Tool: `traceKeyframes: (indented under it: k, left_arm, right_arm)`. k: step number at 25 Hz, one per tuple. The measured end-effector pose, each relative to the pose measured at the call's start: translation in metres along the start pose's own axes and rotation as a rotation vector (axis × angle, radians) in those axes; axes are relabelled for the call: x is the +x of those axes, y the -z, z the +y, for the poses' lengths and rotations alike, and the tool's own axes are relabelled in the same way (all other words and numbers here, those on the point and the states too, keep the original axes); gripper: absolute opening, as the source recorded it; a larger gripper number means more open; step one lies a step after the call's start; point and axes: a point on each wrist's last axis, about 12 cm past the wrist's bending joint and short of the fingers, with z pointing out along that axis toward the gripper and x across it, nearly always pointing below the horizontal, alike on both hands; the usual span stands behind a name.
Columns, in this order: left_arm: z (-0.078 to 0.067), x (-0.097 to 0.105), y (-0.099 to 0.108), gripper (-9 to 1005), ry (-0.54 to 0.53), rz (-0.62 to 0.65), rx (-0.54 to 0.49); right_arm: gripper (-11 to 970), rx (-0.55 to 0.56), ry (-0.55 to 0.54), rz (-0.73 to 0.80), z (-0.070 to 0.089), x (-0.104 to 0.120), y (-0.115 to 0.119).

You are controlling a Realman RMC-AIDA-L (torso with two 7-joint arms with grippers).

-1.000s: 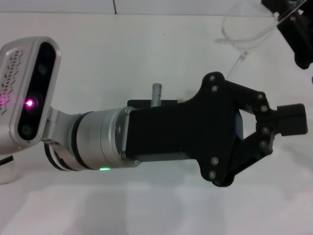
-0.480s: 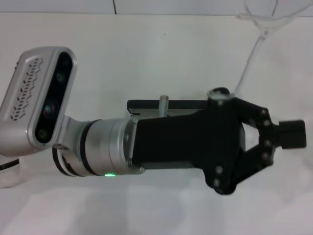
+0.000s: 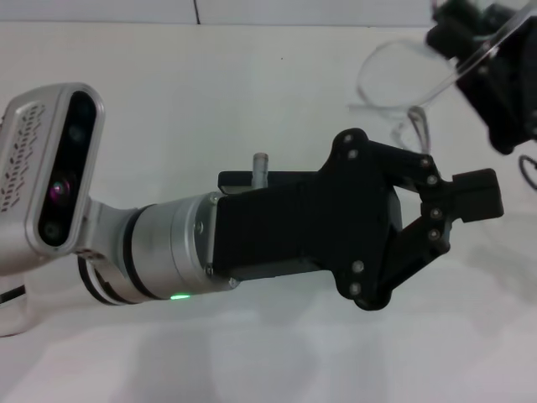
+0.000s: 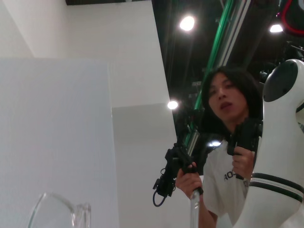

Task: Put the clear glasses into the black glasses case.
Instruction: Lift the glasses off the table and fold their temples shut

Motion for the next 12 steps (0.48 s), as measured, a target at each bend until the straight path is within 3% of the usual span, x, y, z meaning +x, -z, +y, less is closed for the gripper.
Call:
traceKeyframes:
  k: [6, 12]
  left_arm:
    - [0.0008, -0.0002, 0.0002, 44, -0.004, -0.002, -0.008]
    - [0.0010, 0.0012, 0.0031, 44, 0.011, 0.008, -0.018]
  right_arm:
    - [126, -0.006, 0.005, 0.039, 0.0006, 0.0057, -0.0021]
    - [126, 0.035, 0.039, -0.018, -0.0037, -0.0017, -0.0009]
